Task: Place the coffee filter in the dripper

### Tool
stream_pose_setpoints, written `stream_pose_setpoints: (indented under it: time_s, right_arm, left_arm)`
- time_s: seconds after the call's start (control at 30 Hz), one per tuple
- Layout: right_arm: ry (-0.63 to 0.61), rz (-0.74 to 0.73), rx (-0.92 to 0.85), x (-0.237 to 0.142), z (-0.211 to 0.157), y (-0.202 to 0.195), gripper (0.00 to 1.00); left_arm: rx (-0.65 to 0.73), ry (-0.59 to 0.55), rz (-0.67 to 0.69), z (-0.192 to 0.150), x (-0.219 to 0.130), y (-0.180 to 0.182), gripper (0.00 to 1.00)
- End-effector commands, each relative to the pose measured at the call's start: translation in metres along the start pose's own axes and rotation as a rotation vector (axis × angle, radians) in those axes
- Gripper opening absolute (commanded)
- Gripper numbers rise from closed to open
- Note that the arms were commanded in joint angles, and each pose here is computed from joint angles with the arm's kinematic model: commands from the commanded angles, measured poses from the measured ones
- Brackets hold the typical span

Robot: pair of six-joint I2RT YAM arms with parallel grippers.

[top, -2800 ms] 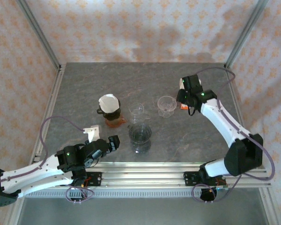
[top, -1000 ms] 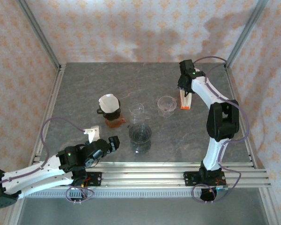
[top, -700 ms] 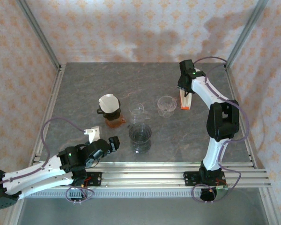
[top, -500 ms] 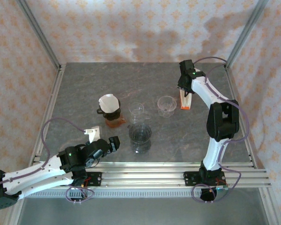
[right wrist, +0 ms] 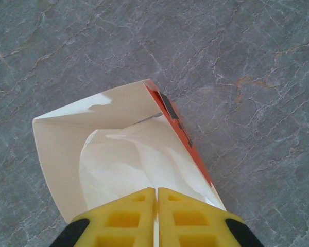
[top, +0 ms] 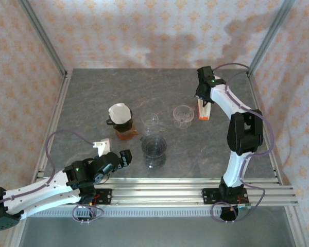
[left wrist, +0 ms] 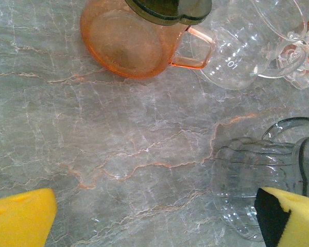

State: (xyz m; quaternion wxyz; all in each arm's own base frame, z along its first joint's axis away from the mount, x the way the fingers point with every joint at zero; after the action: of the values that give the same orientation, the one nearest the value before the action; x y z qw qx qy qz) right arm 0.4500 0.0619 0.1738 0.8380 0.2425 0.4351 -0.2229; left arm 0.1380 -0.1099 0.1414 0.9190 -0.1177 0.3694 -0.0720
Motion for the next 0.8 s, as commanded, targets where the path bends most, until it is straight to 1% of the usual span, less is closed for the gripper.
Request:
stream_pose_setpoints:
  time_s: [0.0,0.1,0.3,0.53,0.7,0.77]
  right_arm:
    - [-0.022,-0.025,0.007,0.0,0.003,-0.006,0.0]
    - [-0.047,-0.013,0.01,-0.009,0.007,-0.007,0.0]
    - [-0.108,0.032,0.021,-0.042,0.019,-0.01,0.0]
    - [-0.148,0.052,0.041,-0.073,0.02,-0.025,0.0]
    - [-0.187,0.121,0.078,-0.107,0.016,-0.04,0.0]
    - [-0.208,0.172,0.097,-0.128,0.013,-0.047,0.0]
  left_arm:
    - [-0.011,-0.005,0.015,-0.001,0.004,0.003,1.0]
    - [-0.013,-0.003,0.014,-0.001,0.004,0.003,1.0]
    - [-0.017,-0.002,0.012,-0.001,0.004,0.003,1.0]
    - [-0.022,-0.002,0.002,0.0,0.004,0.001,1.0]
    - [-0.019,-0.01,-0.004,0.004,0.0,0.0,1.0]
    - [-0.01,-0.015,-0.013,0.007,-0.003,-0.002,1.0]
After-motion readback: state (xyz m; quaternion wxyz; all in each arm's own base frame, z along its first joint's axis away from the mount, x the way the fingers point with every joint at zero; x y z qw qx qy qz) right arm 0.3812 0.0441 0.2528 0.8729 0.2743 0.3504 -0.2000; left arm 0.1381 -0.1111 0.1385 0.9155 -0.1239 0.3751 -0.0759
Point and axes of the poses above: each hand's point on the last joint's axis, 136 mm out from that joint toward the fingers, its own x axis out along the fingers, its own y axis along the line the jaws close on, z = x × y, the point moved 5 cm from there along -x, back along the fingers, and after that the axes turned 12 degrees about x, right-handed, at the moved point
